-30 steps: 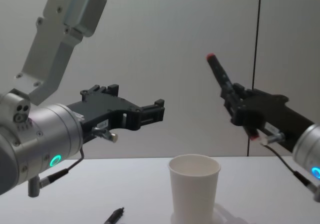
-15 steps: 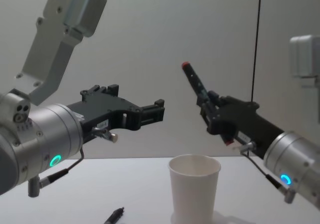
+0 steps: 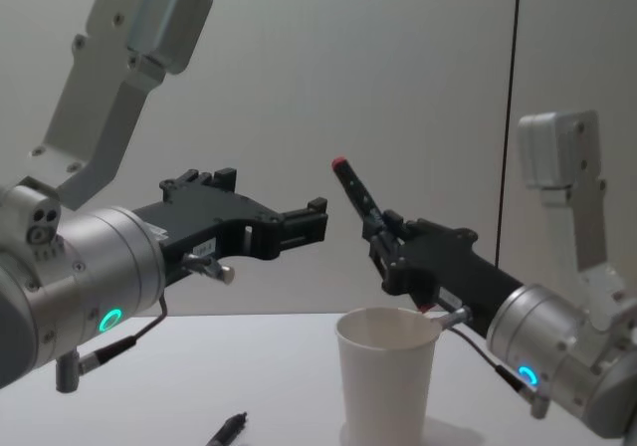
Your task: Place the pen into the pen holder.
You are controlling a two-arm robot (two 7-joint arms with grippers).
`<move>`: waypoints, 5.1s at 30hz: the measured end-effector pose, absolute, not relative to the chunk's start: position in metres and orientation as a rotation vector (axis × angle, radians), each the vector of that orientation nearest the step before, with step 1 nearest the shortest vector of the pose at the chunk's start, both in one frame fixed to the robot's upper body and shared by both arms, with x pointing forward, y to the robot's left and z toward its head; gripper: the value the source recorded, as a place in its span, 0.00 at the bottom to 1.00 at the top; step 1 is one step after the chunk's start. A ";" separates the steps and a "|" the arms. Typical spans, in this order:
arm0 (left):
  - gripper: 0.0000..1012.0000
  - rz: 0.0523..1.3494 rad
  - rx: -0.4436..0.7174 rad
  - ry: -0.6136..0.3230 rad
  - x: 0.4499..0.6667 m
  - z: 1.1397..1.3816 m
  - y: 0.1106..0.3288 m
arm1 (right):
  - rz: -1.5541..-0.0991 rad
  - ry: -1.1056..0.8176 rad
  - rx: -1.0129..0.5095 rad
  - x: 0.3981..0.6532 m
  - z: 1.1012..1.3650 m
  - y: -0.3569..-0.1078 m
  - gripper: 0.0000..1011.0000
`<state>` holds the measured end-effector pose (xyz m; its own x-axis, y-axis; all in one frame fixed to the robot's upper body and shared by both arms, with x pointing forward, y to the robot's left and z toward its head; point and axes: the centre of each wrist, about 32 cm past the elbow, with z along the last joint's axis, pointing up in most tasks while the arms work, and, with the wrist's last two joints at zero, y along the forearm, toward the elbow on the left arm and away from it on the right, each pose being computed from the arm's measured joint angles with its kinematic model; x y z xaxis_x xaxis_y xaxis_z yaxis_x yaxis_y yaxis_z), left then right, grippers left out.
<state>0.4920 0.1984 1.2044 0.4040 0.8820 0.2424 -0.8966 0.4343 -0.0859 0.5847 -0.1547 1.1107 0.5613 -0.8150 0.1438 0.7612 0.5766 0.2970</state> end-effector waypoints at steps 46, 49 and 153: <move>0.99 1.124 0.061 -0.268 0.492 1.204 0.198 | -0.909 -0.250 0.228 0.605 1.099 -0.139 0.99; 0.99 1.124 0.061 -0.268 0.492 1.204 0.198 | -0.914 -0.244 0.239 0.604 1.101 -0.140 0.99; 0.99 1.171 0.154 0.089 0.505 1.189 0.229 | -1.354 0.038 0.089 0.473 1.171 -0.220 0.99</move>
